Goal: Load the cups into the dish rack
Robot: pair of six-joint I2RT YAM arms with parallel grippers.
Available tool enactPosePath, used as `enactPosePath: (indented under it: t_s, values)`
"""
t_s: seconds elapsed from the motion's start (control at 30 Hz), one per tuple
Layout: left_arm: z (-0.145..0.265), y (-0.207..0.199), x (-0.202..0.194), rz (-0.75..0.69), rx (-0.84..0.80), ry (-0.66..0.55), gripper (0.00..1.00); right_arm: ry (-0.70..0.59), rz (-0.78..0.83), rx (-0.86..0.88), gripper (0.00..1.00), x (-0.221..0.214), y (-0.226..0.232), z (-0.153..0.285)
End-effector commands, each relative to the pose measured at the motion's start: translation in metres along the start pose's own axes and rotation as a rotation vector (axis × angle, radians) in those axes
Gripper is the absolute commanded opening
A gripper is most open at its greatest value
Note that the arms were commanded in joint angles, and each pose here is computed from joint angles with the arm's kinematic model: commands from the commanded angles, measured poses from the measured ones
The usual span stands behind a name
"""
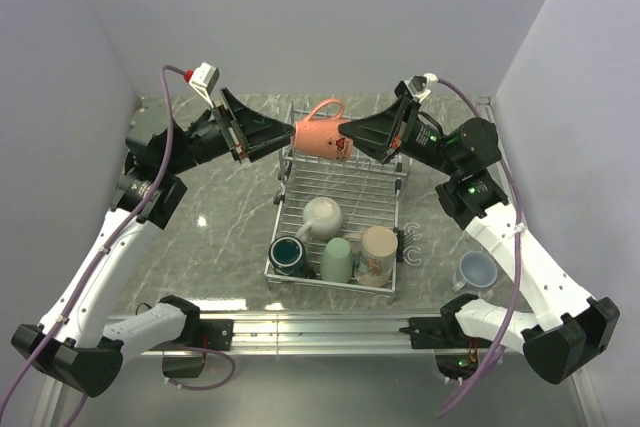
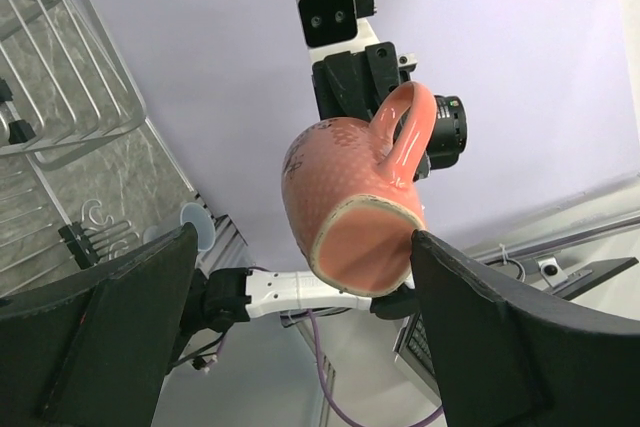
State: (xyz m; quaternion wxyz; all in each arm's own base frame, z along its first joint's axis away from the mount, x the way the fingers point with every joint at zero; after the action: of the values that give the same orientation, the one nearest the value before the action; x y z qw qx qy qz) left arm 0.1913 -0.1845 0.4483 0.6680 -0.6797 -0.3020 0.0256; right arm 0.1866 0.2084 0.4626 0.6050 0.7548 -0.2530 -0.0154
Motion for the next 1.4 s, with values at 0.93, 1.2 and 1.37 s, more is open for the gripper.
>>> enactPosePath:
  t_s: [0.93, 1.2, 1.37]
  values:
    - [0.018, -0.012, 0.002, -0.191, 0.164, -0.029, 0.91, -0.193, 0.001, 0.037, 0.00, 0.012, -0.005, 0.003]
    - [0.006, -0.008, 0.004, -0.181, 0.096, -0.004, 0.93, -0.169, -0.033, 0.071, 0.00, 0.008, -0.001, -0.001]
    - [0.000, -0.007, 0.001, -0.168, 0.019, 0.044, 0.91, -0.161, -0.058, 0.081, 0.00, 0.007, -0.004, -0.008]
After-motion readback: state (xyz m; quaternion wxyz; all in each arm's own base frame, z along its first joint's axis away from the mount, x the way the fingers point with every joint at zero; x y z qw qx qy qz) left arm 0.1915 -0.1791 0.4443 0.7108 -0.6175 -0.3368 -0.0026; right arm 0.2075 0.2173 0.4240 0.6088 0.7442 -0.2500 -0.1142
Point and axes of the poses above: each gripper's point midway between its finger pads, its own z axis back along the fingers, its own y axis along the line the jaws close on, x = y × z, the point moved 7 cm from there along z, back along the fingers, and after that the axes turned 7 degrees about z, right-handed, at the moved point
